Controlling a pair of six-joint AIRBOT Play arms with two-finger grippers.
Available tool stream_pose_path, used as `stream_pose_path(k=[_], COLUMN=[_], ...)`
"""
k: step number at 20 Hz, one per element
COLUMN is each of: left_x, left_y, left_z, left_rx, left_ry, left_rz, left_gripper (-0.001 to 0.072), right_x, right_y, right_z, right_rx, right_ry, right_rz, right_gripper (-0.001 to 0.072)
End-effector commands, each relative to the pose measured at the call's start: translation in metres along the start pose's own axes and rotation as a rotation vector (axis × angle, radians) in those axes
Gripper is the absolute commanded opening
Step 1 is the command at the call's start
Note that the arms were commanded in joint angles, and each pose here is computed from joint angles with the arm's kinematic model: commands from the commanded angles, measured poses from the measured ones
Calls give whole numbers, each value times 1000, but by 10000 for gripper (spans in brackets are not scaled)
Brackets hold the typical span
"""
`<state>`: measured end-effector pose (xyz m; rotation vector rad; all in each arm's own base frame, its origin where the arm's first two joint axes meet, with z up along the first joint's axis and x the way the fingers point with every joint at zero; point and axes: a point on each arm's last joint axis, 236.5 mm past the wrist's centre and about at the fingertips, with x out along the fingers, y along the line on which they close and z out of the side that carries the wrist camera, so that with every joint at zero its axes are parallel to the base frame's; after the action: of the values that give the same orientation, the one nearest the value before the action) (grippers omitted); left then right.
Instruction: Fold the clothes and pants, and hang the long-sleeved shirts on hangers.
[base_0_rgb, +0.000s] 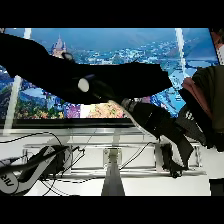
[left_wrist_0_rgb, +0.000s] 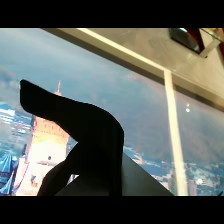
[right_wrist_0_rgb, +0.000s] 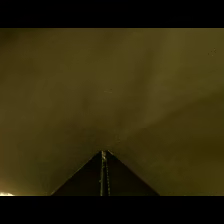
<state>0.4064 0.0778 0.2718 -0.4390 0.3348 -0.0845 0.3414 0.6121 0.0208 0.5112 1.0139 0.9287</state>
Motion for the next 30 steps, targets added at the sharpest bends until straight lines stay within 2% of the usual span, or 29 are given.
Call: stream_pose_path(k=[1, 8, 15, 19, 22, 23, 25, 26, 30], left_x=[-1, 21, 100, 117, 116, 114, 110, 108, 112], left_y=[-4, -7, -112, -173, -174, -168, -158, -150, -75], left_z=[1, -32, -136, -185, -225, -240, -257, -259, -226], left_rx=[-36, -69, -30, 36, 49, 42, 40, 56, 98], left_ry=[-5, 80, 314, 377, 465, 502, 558, 574, 519], left_rz=[-16, -47, -269, -357, -358, -352, -340, -328, -167], left_gripper=[10, 10, 10, 10, 16, 117, 660, 700, 692], right_x=[13, -58, -190, -232, -239, -240, -239, -239, -244], right_y=[17, -50, -86, -104, -113, -114, -113, -114, -131], right_z=[-20, 70, 168, 189, 189, 188, 188, 189, 184], right_rx=[-11, 50, -99, -125, -122, -126, -127, -129, -182], right_ry=[4, -19, -129, -165, -151, -150, -150, -150, -119], right_rz=[27, -71, -165, -241, -264, -270, -270, -273, -349], right_gripper=[15, 16, 17, 17, 17, 17, 17, 17, 17])
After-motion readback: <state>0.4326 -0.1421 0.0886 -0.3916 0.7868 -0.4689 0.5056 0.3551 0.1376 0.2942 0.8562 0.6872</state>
